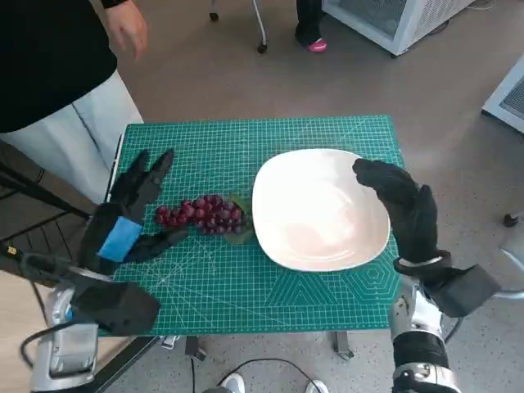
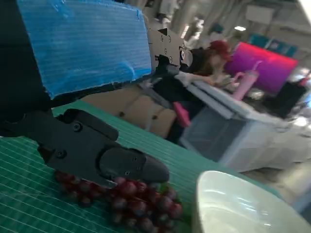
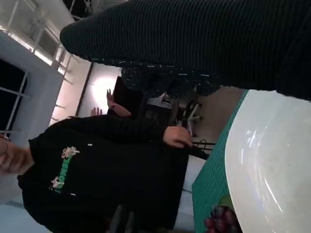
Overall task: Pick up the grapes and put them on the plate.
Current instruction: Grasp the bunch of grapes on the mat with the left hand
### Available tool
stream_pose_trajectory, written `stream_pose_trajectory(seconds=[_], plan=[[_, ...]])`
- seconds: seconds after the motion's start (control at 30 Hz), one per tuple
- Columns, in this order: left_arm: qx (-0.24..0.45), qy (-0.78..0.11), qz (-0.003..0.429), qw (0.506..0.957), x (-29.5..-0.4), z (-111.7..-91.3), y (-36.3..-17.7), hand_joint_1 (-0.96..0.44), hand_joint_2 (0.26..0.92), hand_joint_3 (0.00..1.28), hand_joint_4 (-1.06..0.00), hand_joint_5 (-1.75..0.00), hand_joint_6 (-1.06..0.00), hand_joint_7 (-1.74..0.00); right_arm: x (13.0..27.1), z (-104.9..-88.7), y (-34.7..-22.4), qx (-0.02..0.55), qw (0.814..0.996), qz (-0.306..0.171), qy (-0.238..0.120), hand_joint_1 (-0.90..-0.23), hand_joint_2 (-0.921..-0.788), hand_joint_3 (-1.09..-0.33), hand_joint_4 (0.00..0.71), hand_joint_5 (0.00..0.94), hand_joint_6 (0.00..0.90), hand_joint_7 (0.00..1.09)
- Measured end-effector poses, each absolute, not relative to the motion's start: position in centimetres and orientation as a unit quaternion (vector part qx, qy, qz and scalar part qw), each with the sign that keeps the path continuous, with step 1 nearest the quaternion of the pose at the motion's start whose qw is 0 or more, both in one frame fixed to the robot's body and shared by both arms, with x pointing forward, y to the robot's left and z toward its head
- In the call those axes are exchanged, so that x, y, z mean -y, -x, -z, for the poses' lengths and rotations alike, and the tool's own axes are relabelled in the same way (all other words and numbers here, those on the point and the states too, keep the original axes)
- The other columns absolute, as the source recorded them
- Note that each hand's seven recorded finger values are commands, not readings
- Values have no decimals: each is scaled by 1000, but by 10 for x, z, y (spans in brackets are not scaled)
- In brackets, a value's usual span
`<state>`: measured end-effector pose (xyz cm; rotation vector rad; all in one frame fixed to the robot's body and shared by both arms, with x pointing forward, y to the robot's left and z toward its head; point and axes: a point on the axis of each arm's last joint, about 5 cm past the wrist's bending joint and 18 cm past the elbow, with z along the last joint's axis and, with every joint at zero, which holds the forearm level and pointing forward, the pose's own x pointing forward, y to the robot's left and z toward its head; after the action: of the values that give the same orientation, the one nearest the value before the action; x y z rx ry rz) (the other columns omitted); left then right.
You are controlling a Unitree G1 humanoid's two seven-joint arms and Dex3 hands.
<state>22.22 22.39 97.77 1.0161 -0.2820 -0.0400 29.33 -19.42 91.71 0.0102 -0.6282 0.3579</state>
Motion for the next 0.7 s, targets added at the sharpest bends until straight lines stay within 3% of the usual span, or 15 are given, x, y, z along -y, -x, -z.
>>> stream_pose_trajectory(seconds=[0.7], plan=[[30, -537, 66, 841, -194, -974, -253, -485, 746, 4, 1, 1, -169, -14, 198, -920, -294, 317, 934, -165, 1, -444, -921, -593, 522, 1, 478, 128]])
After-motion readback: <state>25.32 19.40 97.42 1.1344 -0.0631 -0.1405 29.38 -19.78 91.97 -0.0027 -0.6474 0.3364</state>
